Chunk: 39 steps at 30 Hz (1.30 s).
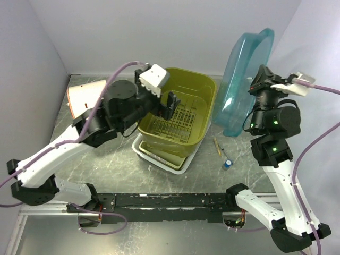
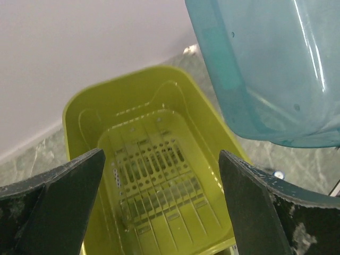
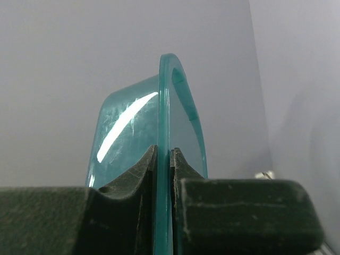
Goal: Turn the large container upside down
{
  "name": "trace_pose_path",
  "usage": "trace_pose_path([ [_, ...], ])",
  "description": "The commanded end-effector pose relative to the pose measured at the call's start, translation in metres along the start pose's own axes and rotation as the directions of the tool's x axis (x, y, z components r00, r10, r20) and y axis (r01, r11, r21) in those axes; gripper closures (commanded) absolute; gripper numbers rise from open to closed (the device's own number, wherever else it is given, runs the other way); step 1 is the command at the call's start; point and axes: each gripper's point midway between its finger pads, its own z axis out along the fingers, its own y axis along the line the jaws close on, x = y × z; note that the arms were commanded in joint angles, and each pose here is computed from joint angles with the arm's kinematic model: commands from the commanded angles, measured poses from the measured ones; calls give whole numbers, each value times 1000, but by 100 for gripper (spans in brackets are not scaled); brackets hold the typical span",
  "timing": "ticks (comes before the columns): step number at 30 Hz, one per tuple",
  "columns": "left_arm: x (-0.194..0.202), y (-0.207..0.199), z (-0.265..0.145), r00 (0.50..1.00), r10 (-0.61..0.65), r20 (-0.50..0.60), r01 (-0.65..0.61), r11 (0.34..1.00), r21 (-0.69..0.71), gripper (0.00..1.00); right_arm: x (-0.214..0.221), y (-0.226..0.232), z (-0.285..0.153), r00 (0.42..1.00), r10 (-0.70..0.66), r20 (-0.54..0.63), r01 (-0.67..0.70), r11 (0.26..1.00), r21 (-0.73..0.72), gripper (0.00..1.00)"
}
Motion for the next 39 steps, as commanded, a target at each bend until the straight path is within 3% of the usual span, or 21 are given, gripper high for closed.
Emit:
trace_pose_path([
  [1,28,8,7,987,29,-159,-37,998,-48,0,21,-23,-10,997,-61,-48,65,995,80,100],
  [6,46,43,21,962,-26,-271,9,998,-61,0,42,-41,-23,983,-140,-115,153,981,117,100],
  [15,61,67,16,955,-144,-260,127,989,-78,0,109,-55,-11,947,-205,-247,237,965,111,100],
  [25,67,82,17,952,-163,-257,129,981,-146,0,170,-125,56,925,105,-366,-85,994,70,100],
  [39,72,86,13,957,-180,-229,142,975,-173,0,259,-109,67,736,400,-547,-473,881,8,100],
])
